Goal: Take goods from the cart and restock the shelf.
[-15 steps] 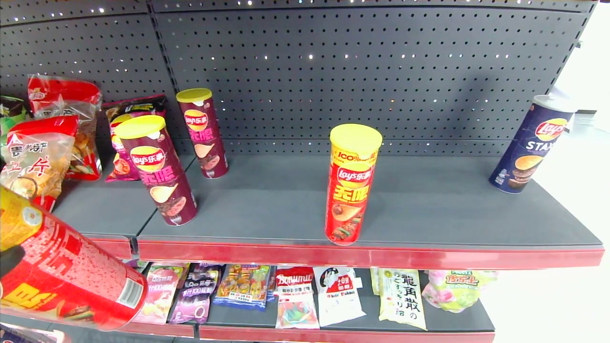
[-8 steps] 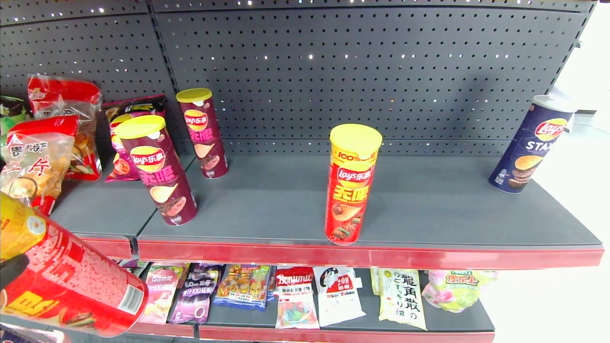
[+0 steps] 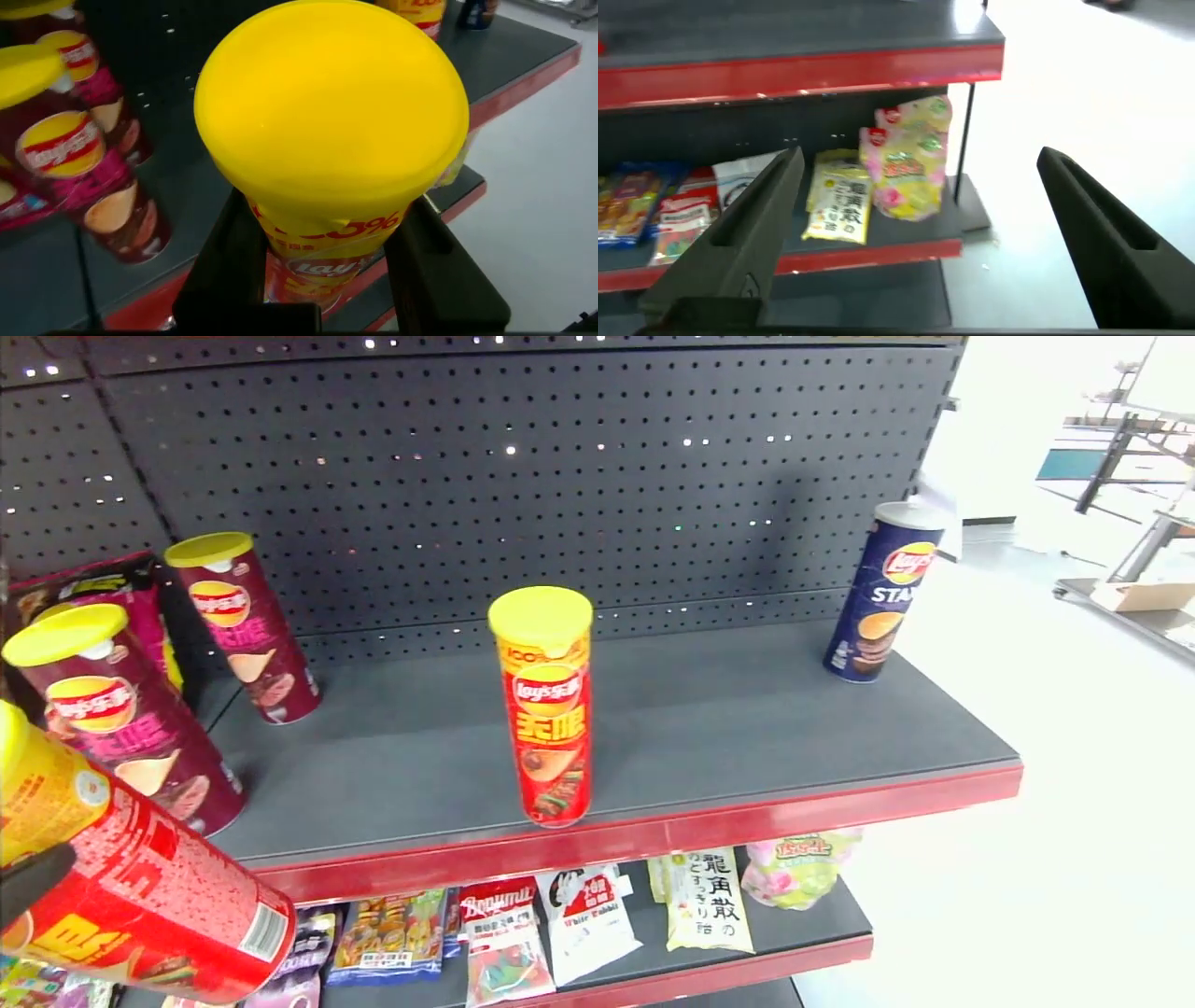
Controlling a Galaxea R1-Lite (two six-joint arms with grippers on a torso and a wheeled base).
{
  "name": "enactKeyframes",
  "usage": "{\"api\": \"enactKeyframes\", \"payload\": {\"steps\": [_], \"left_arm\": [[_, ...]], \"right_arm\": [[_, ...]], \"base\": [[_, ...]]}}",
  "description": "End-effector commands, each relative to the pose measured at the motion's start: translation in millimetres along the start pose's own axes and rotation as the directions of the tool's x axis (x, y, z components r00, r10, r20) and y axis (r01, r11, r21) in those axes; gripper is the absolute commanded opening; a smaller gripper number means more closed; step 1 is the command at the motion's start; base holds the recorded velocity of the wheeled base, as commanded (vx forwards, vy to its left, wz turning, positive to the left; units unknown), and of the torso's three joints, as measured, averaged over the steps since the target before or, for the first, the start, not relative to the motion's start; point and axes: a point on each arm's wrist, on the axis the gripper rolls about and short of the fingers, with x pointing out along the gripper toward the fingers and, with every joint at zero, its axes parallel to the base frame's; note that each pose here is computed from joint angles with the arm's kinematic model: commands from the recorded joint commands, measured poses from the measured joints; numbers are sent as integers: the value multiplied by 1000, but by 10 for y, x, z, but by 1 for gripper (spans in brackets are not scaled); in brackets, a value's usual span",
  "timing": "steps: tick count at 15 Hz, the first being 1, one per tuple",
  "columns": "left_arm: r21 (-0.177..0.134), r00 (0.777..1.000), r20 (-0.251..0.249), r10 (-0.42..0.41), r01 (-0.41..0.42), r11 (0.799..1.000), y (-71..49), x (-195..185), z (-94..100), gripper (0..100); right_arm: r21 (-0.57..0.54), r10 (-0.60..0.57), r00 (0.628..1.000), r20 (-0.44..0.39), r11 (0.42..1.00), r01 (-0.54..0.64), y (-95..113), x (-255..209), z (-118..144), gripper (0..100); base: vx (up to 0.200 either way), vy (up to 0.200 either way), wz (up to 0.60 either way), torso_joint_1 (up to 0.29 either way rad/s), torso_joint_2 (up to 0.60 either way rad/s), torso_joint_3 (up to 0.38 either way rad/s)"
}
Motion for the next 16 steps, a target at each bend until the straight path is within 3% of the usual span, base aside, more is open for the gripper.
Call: {"api": "enactKeyframes", "payload": {"steps": [1,7,9,10,13,16], "left_arm": [[-2,1000,-9,1,-1,1000,6,21,0,0],[-12,999,-45,6,-7,1000,60,175,91,0],[-30,995,-101,-25,22,999,134,431,182,0],[-31,994,-104,-26,23,999,139,448,189,0],[-70,976,-197,-96,84,994,263,920,260,0],[-72,970,-225,-89,74,995,352,1204,303,0]], "right_arm": [[2,1,1000,-2,1000,-1,0,1,-1,100],[3,1,1000,-2,1000,-1,0,1,-1,100],[3,1,1000,-2,1000,-1,0,1,-1,100],[3,1,1000,-2,1000,-1,0,1,-1,100],[3,1,1000,-2,1000,-1,0,1,-1,100],[3,1,1000,-1,1000,-1,0,1,1,100]], "base": [[0,0,0,0,0,0],[0,0,0,0,0,0],[0,0,0,0,0,0],[0,0,0,0,0,0],[0,0,0,0,0,0],[0,0,0,0,0,0]]}}
